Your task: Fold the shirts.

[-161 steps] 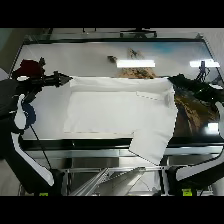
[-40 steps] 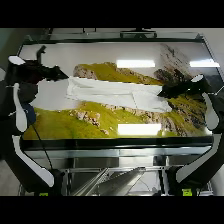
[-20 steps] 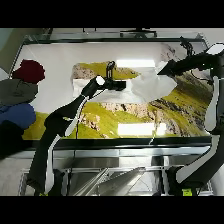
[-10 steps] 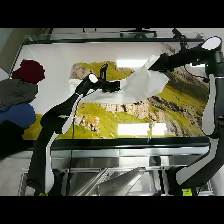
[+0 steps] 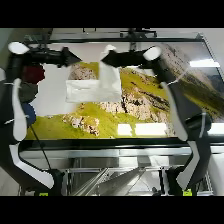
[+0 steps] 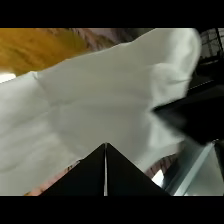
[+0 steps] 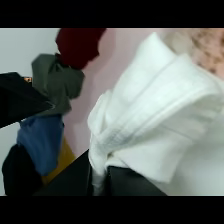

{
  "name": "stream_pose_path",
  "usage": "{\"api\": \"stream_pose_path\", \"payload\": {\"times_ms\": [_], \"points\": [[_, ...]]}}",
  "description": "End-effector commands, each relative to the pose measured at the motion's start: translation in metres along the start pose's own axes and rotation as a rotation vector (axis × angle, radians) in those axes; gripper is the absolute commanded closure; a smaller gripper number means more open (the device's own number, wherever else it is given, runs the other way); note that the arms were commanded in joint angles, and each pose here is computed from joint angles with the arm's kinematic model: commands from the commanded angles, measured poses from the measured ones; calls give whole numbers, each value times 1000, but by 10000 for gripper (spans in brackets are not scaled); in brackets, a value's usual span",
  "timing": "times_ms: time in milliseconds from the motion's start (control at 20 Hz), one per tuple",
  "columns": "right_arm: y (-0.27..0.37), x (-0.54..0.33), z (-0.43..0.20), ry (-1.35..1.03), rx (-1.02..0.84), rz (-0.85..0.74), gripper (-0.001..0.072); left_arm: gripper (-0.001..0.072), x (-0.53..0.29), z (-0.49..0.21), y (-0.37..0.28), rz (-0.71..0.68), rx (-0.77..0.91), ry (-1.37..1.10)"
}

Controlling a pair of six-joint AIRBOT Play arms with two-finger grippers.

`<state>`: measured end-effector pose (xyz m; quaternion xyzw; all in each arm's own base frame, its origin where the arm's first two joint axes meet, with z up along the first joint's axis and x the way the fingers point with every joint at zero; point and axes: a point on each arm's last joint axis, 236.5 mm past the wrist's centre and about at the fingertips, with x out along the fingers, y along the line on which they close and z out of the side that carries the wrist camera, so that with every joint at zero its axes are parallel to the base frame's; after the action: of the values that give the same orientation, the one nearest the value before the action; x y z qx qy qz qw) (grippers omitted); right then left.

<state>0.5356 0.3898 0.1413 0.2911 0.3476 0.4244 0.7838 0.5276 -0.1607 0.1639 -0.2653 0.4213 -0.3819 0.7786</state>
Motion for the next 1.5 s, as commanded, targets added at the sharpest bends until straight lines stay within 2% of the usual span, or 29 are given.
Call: {"api": "stream_pose_path", "payload": {"times_ms": [0,50,100,150,300,400,500,650,800,950,1050,1100,1350,1450], "points": [[30,113,-55,-214,-40,-7,683,697,-83,11,-12,-17,68,-77],[29,140,-93,-194,-71,-27,582,697,-91,7,-7,-14,61,-65],[25,164,-134,-156,-112,-47,249,697,-98,3,-2,-16,49,-52],[19,177,-161,-129,-136,-63,110,697,-103,1,1,-34,26,-54],[21,180,-184,-31,-148,-22,116,696,-113,-2,13,-127,-47,-97],[28,157,-164,42,-199,31,117,699,-123,-6,14,-217,-89,-127],[16,120,-125,86,-205,16,119,700,-132,-11,21,-249,-119,-145],[-53,37,-73,190,-108,-198,118,700,-140,-20,24,-265,-130,-121],[-140,-51,-59,300,51,-467,117,700,-137,-22,20,-272,-125,-108],[-190,-83,-71,346,200,-541,111,700,-125,-25,11,-286,-115,-82],[-206,-74,-85,364,251,-532,102,699,-114,-26,3,-298,-105,-64],[-208,-63,-93,365,284,-503,53,699,-109,-27,-1,-304,-100,-52],[-197,-1,-119,340,373,-315,53,699,-101,-30,-7,-314,-73,-35],[-195,19,-133,340,391,-293,53,699,-102,-31,-7,-314,-73,-34]]}}
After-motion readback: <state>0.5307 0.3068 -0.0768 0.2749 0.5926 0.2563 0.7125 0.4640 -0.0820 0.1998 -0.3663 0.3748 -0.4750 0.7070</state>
